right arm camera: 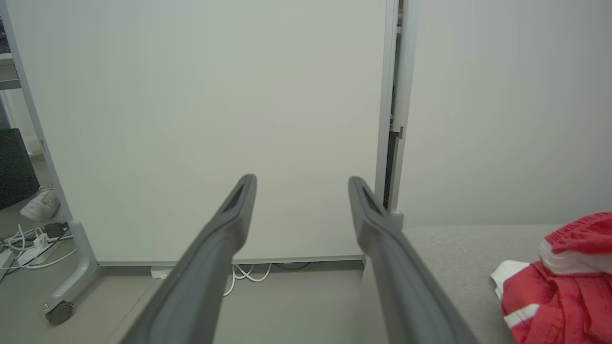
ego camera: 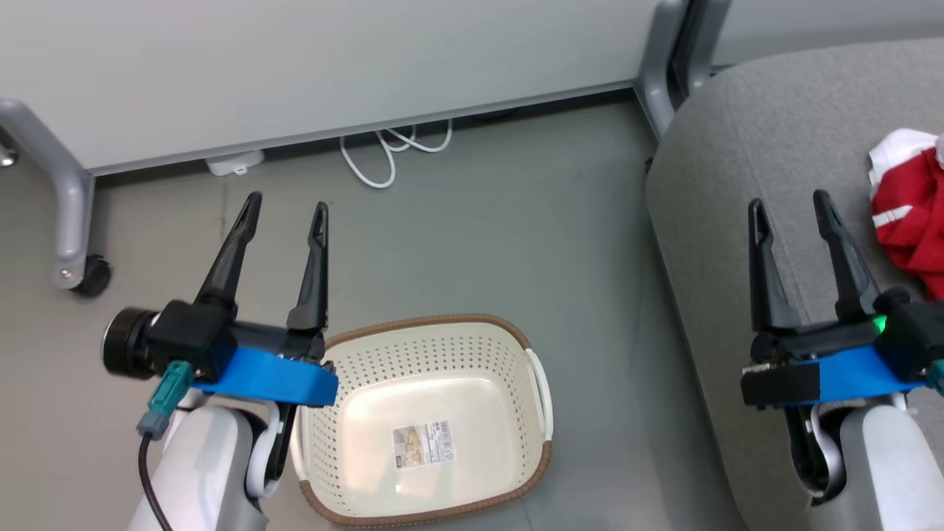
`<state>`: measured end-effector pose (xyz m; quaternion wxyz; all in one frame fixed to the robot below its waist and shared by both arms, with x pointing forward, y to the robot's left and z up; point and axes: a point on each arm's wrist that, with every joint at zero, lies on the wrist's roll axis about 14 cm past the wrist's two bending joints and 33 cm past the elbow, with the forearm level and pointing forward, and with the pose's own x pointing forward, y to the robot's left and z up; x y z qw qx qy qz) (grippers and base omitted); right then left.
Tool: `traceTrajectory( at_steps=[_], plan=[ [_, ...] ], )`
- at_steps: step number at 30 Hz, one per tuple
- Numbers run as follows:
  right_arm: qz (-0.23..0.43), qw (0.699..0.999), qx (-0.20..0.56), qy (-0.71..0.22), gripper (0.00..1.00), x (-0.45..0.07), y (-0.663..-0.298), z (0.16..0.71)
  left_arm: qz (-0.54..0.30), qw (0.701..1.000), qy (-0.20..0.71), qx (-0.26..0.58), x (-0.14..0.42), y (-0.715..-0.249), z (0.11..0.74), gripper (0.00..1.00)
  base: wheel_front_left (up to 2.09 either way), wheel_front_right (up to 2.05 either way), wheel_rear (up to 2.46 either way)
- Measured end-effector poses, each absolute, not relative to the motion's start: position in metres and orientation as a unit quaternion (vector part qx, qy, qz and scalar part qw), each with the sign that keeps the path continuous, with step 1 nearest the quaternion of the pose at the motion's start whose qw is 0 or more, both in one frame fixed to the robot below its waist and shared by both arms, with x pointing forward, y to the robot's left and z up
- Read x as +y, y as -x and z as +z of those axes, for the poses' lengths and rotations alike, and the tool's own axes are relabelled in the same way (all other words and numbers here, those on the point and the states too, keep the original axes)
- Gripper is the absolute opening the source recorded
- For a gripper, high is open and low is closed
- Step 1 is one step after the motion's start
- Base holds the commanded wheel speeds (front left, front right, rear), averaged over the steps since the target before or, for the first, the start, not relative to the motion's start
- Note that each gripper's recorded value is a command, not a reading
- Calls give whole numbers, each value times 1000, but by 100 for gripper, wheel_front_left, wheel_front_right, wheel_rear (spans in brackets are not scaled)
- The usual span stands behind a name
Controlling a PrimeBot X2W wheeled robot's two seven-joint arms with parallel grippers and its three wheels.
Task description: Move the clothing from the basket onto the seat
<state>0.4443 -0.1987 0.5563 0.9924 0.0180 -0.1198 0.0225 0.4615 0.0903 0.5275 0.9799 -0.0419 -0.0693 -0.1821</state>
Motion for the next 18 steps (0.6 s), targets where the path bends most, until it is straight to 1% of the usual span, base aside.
traceTrajectory(
  at_steps=[4,9,18],
  plan=[
    [34,993,-111,-25,100,-189,-436,550,-141,987,44,-68,116,-447,527,100,0,0,0],
    [32,994,-95,-34,100,-187,-425,540,-97,992,52,-56,141,-428,519,100,0,0,0],
    [30,997,-43,-50,100,-181,-407,506,-66,996,57,-32,157,-407,502,100,0,0,0]
  ],
)
